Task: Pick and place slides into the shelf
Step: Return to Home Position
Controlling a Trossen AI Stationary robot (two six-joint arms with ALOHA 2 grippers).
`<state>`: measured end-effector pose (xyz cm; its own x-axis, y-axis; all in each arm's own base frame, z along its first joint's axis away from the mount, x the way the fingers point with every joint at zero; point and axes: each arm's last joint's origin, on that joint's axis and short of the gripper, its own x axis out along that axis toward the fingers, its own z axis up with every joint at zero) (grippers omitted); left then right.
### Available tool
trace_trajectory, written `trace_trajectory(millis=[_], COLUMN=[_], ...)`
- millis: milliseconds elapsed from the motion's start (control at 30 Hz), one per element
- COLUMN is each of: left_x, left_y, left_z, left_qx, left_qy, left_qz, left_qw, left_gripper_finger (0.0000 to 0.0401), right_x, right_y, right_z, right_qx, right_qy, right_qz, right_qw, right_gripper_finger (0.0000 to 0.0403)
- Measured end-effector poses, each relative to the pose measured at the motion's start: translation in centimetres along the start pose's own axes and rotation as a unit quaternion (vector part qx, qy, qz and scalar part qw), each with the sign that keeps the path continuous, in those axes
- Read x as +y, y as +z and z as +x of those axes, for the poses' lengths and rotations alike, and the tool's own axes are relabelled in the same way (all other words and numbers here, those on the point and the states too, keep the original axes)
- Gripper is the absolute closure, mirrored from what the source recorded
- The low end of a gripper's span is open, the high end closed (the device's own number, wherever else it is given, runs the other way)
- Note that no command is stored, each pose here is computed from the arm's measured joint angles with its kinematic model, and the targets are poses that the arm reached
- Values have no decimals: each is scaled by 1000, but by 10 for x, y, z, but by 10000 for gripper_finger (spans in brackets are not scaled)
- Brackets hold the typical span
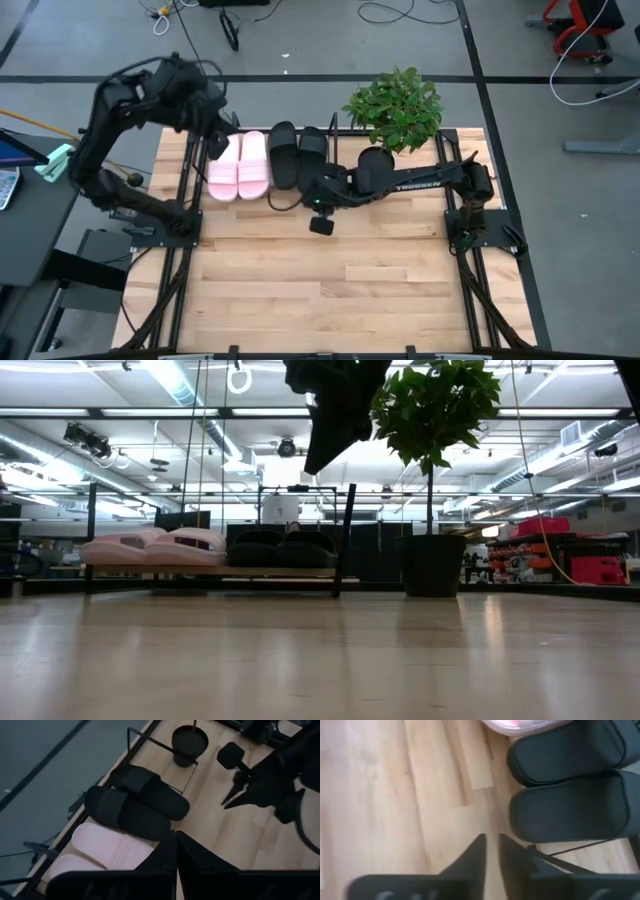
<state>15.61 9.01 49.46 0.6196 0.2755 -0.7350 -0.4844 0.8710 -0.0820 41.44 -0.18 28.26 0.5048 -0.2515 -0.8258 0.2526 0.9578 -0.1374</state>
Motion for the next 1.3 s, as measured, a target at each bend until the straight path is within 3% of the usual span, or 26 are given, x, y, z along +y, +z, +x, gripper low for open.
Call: trace_trajectory(millis=[100, 233, 500, 667, 767, 933, 1300], left_x=[-12, -28, -49, -59, -62, -57, -21], left_y=[-14, -44, -124, -168, -183, -205, -219], left_z=[0, 24, 97, 123, 125, 115, 72], left_qx=[-10, -39, -111, -139, -173, -226, -353], left_qy=[14, 10, -63, -83, -103, -84, -59], left_qz=[-10, -26, -79, -72, -82, -120, -63], left_qw=[1000, 999, 989, 984, 976, 963, 932], left_gripper_finger=[396, 387, 396, 394, 397, 393, 397], right_x=[4, 5, -3, -5, -5, -4, -14], right_y=[0, 0, 1, 1, 1, 1, 5], right_z=[-9, -26, -58, -64, -64, -62, -59], right_qx=[-9, -23, -58, -63, -62, -59, -72], right_qy=[6, -7, -8, -7, -7, -7, -16], right_qz=[-4, 1, 19, 20, 24, 32, 107], right_qw=[1000, 1000, 998, 998, 998, 998, 992], right_gripper_finger=[392, 386, 394, 399, 398, 399, 401])
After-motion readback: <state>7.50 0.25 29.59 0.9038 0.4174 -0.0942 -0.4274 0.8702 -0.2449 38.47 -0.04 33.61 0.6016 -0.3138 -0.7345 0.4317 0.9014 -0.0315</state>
